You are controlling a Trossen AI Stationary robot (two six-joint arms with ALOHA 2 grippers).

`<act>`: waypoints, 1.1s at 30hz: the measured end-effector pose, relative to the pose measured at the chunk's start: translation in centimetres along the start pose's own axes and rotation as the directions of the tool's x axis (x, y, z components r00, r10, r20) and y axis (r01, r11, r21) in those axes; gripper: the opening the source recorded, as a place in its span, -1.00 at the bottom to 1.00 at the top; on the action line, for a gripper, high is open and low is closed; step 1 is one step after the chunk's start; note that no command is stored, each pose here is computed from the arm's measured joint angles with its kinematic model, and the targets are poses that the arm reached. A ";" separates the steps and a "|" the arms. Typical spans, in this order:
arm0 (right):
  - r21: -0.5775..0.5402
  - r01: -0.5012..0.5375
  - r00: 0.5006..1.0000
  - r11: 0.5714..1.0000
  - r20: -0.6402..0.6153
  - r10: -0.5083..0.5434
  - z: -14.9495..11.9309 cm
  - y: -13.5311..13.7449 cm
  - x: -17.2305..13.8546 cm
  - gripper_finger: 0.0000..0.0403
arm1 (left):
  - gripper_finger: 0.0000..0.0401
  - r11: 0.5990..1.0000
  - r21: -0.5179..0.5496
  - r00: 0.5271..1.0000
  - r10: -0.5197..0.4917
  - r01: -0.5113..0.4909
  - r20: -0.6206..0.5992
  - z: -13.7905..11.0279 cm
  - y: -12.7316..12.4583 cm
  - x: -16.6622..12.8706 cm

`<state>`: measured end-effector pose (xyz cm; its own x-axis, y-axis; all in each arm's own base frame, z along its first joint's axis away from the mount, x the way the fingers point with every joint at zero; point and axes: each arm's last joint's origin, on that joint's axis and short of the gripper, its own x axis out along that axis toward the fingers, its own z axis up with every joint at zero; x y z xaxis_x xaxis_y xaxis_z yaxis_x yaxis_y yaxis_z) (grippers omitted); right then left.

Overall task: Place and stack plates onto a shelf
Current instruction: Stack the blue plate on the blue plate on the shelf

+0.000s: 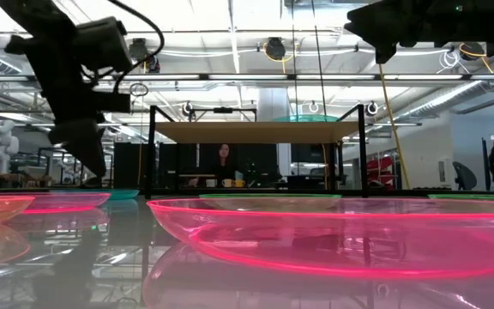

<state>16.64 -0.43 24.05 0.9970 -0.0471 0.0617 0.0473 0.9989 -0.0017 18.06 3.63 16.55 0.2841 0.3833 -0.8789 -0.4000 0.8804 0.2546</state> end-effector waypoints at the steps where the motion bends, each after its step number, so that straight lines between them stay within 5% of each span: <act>1: 0.000 0.000 1.000 1.000 -0.004 0.000 0.0 0.0 0.0 -0.48 | -0.36 1.000 -0.012 1.000 0.003 -0.003 -0.006 0.0 0.2 0.2; 29: -0.001 0.000 1.000 1.000 -0.013 0.000 -0.1 0.0 0.0 -0.48 | -0.36 0.988 0.005 0.976 0.151 -0.152 -0.155 0.2 0.6 5.4; 33: 0.003 0.000 1.000 1.000 -0.013 0.000 -0.1 0.0 0.0 -0.48 | -0.48 0.989 0.002 0.977 0.148 -0.149 -0.155 0.2 0.5 5.4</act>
<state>16.65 -0.43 23.92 0.9977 -0.0473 0.0487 0.0473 0.9989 0.0011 19.56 6.17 12.00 0.0829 0.4609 -0.8836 -0.4363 0.8139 0.3837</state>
